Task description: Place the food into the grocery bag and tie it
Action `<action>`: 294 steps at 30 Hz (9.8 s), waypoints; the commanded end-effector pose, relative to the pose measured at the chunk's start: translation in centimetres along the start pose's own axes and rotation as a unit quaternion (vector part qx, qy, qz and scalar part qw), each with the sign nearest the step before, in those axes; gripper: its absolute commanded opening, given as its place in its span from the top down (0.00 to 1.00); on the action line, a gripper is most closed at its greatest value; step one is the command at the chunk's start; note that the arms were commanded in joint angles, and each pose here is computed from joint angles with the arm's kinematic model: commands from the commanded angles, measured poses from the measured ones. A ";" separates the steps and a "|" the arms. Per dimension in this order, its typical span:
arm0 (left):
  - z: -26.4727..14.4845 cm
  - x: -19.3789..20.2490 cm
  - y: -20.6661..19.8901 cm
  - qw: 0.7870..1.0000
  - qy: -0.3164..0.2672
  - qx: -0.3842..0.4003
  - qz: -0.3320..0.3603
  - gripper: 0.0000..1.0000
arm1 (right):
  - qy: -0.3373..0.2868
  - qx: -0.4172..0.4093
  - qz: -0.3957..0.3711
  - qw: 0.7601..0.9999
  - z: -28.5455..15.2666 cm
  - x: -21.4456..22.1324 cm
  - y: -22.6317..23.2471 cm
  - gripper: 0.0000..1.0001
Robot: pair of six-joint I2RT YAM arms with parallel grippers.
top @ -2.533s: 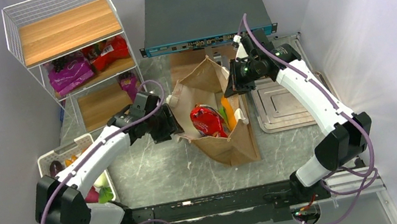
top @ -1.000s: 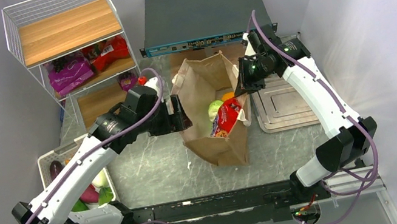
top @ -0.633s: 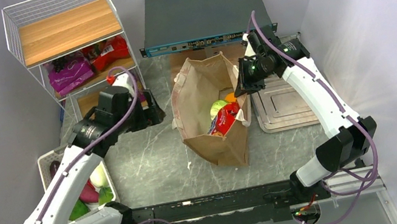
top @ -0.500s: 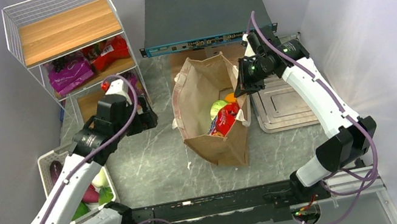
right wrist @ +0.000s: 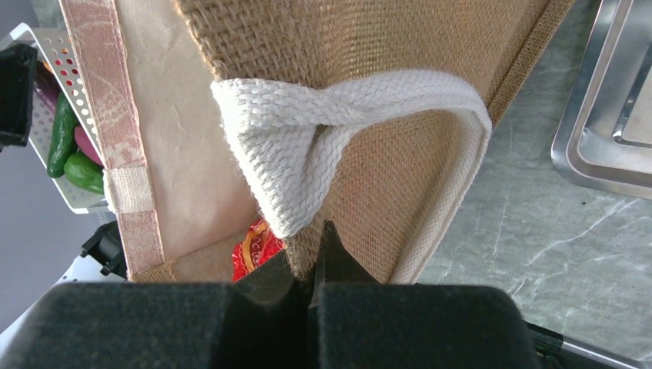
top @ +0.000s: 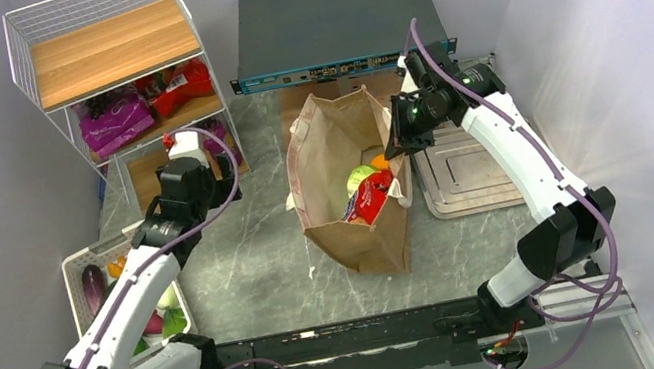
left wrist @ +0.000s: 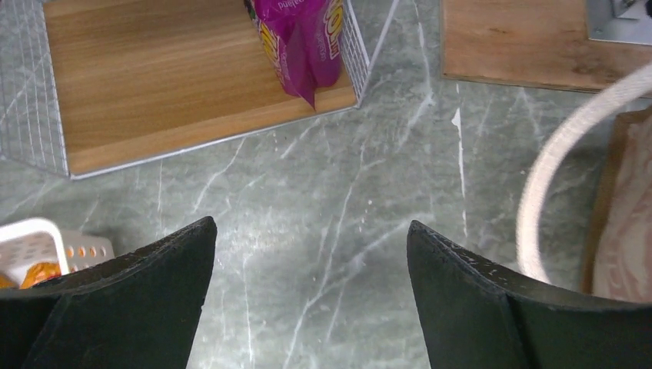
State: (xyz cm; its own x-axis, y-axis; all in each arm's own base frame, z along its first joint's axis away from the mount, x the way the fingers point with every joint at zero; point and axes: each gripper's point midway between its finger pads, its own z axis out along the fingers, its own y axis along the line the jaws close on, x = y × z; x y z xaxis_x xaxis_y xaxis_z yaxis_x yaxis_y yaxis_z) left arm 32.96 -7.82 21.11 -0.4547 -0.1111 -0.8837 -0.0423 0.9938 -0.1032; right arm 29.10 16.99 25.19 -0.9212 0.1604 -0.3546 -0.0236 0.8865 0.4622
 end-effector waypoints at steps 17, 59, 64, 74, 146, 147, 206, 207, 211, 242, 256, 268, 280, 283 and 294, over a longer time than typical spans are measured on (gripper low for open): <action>10.1 -3.9 -0.6 0.990 -0.129 0.034 0.042 0.15 | -0.023 -0.023 -0.012 0.999 0.6 -4.6 2.4 1.00; 15.0 -5.1 -0.1 0.984 -0.173 0.051 -0.002 1.00 | -0.024 0.003 0.004 1.000 0.1 -6.1 1.0 1.00; 12.4 -5.8 0.1 0.982 -0.180 0.053 -0.007 1.00 | -0.036 -0.010 0.009 0.999 -0.2 -6.4 1.4 1.00; 5.7 -4.2 0.8 0.983 -0.175 0.056 -0.025 1.00 | -0.050 -0.017 0.006 0.999 -0.9 -5.0 1.1 1.00; -2.2 0.6 -4.4 0.983 0.131 0.129 -0.019 1.00 | -0.054 -0.029 0.008 0.998 -0.5 -4.0 0.3 1.00; -2.8 0.0 -4.9 0.981 0.121 0.148 -0.011 1.00 | -0.054 -0.030 0.009 0.998 -0.5 -3.9 0.3 1.00; -14.7 -11.9 -23.0 0.891 0.039 0.452 0.015 0.01 | -0.057 -0.059 0.001 0.997 -1.4 -3.3 1.3 1.00; -14.6 -11.9 -22.9 0.892 0.041 0.449 0.015 0.01 | -0.058 -0.059 0.001 0.997 -1.4 -3.3 1.3 1.00; -14.3 -11.9 -22.1 0.903 0.030 0.428 0.010 0.01 | -0.056 -0.058 0.002 0.997 -1.3 -3.2 1.2 1.00; -4.3 -0.9 -12.1 0.948 0.139 0.249 -0.141 0.15 | -0.056 -0.056 0.000 0.997 -1.0 -2.8 0.9 1.00; -1.1 1.6 -12.1 0.933 0.171 0.242 -0.205 0.26 | -0.044 -0.054 -0.001 0.998 -0.6 -2.3 0.6 1.00; 0.4 2.7 -12.5 0.925 0.197 0.243 -0.214 0.31 | -0.042 -0.053 0.000 0.998 -0.5 -2.6 0.7 1.00; 2.1 4.3 -12.7 0.915 0.222 0.233 -0.245 0.45 | -0.037 -0.051 0.002 0.998 -0.1 -2.4 0.4 1.00; 2.5 4.2 -13.3 0.909 0.218 0.248 -0.254 0.53 | -0.036 -0.049 0.002 0.998 0.0 -2.4 0.3 1.00; 0.6 1.3 -15.5 0.902 0.206 0.303 -0.228 1.00 | -0.040 -0.046 0.002 0.998 -0.3 -2.7 0.4 1.00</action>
State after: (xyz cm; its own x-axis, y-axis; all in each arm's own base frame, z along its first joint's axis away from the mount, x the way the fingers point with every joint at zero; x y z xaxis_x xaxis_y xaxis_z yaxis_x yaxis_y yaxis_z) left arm 33.50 -22.13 16.26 -0.8370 -0.4084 -0.3642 -0.0005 0.6661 -0.7458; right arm 30.84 16.66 24.47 -0.9152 0.1980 -0.3511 -0.0135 0.8554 0.5178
